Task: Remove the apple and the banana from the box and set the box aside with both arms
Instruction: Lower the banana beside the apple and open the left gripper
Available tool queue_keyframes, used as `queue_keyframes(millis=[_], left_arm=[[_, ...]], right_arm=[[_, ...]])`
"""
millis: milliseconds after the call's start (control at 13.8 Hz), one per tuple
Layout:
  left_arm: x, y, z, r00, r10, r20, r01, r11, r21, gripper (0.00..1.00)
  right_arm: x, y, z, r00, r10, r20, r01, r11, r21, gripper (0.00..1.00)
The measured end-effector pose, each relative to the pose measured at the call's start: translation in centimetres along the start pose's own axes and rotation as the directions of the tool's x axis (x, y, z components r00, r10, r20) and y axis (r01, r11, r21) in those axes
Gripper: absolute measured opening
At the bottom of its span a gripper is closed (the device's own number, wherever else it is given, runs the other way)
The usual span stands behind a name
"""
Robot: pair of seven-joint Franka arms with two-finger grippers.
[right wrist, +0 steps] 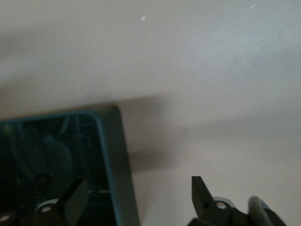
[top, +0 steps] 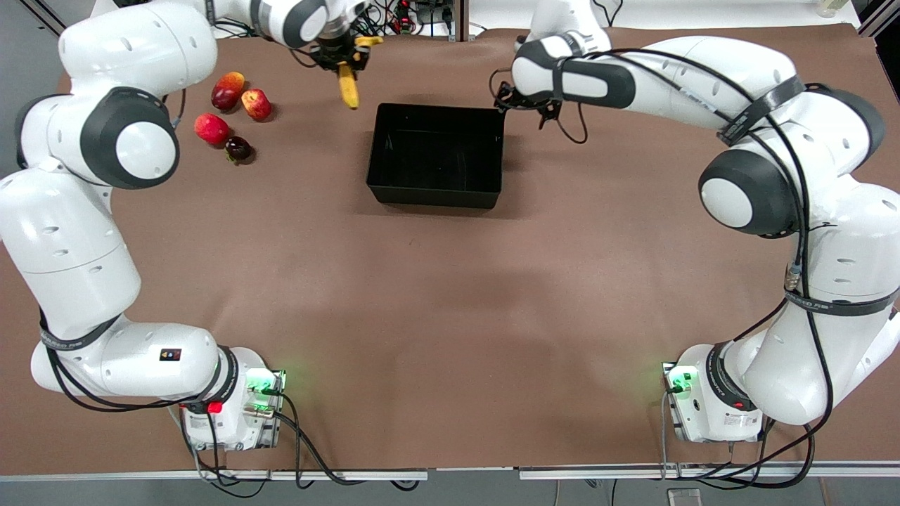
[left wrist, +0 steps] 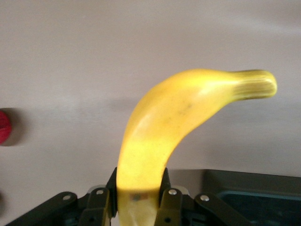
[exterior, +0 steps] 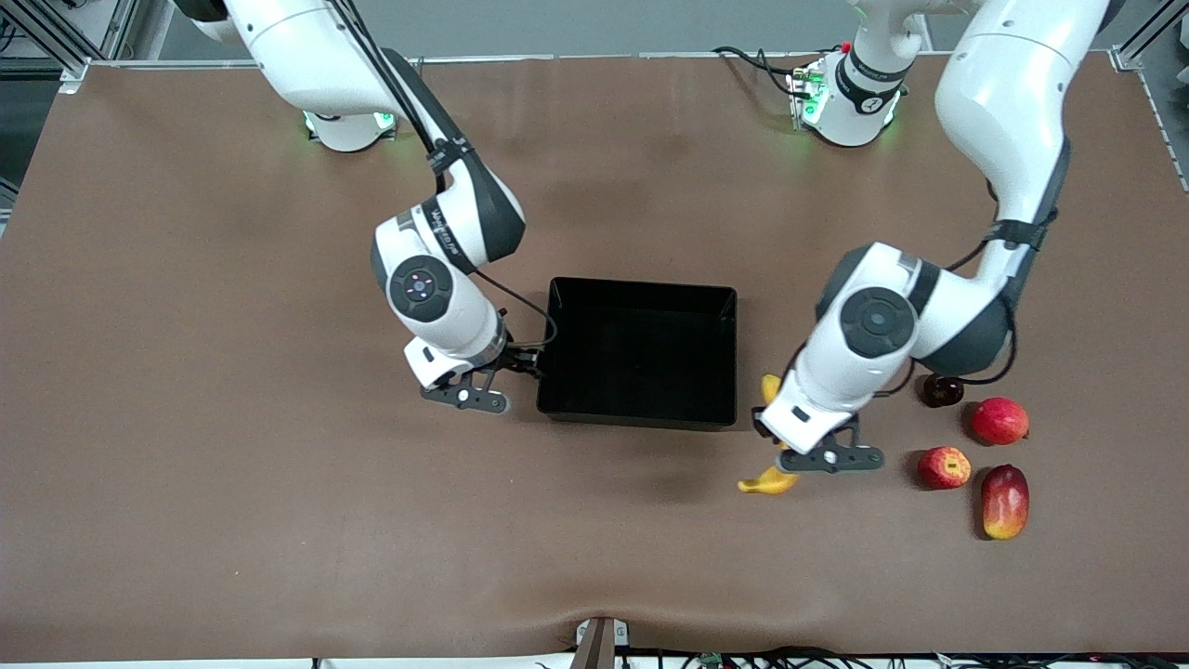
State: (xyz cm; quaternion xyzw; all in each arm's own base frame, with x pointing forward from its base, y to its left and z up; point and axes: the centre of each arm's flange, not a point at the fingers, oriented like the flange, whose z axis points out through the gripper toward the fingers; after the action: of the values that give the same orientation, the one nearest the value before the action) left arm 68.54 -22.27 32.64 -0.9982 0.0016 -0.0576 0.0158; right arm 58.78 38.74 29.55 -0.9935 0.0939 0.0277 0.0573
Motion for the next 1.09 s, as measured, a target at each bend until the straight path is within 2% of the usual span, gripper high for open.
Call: queue_keyframes(millis=[72, 145, 217, 579, 652, 869, 1014, 1086], left_arm=[[0.2, -1.9, 1.3, 1.000, 0.012, 0.018, -0.012, 1.000, 0.011, 0.35], [0.3, -3.6, 2.6, 0.999, 0.025, 0.034, -0.026, 0.999, 0.028, 0.35], [0.4, -5.4, 4.0, 0.998, 0.032, 0.050, -0.035, 0.998, 0.046, 0.35], [-0.1, -12.5, 11.1, 0.987, 0.088, 0.137, -0.103, 0.988, 0.112, 0.35], [-0.4, -13.5, 12.4, 0.984, 0.089, 0.153, -0.108, 0.987, 0.119, 0.35], [-1.1, -14.6, 15.0, 0.979, 0.088, 0.186, -0.111, 0.987, 0.120, 0.35], [-1.0, -14.8, 15.1, 0.978, 0.098, 0.185, -0.122, 0.985, 0.122, 0.35], [-0.9, -15.1, 15.1, 0.976, 0.115, 0.187, -0.139, 0.983, 0.123, 0.41]], right_arm=[[-0.9, -0.9, 0.4, 1.000, -0.016, 0.009, 0.016, 1.000, 0.001, 0.84], [-1.7, -1.6, 0.6, 0.999, -0.031, 0.018, 0.031, 1.000, 0.001, 0.84], [-2.3, -2.2, 0.8, 0.999, -0.042, 0.023, 0.043, 0.999, -0.002, 0.76], [-2.8, -2.2, 3.0, 0.998, -0.050, 0.048, 0.052, 0.998, -0.029, 0.19], [-2.8, -2.2, 3.3, 0.998, -0.050, 0.050, 0.051, 0.998, -0.031, 0.11], [-2.9, -2.2, 3.5, 0.997, -0.052, 0.051, 0.053, 0.998, -0.032, 0.06], [-2.7, -2.1, 3.4, 0.997, -0.052, 0.050, 0.054, 0.998, -0.032, 0.06], [-2.4, -1.9, 3.3, 0.997, -0.056, 0.048, 0.058, 0.998, -0.030, 0.06]])
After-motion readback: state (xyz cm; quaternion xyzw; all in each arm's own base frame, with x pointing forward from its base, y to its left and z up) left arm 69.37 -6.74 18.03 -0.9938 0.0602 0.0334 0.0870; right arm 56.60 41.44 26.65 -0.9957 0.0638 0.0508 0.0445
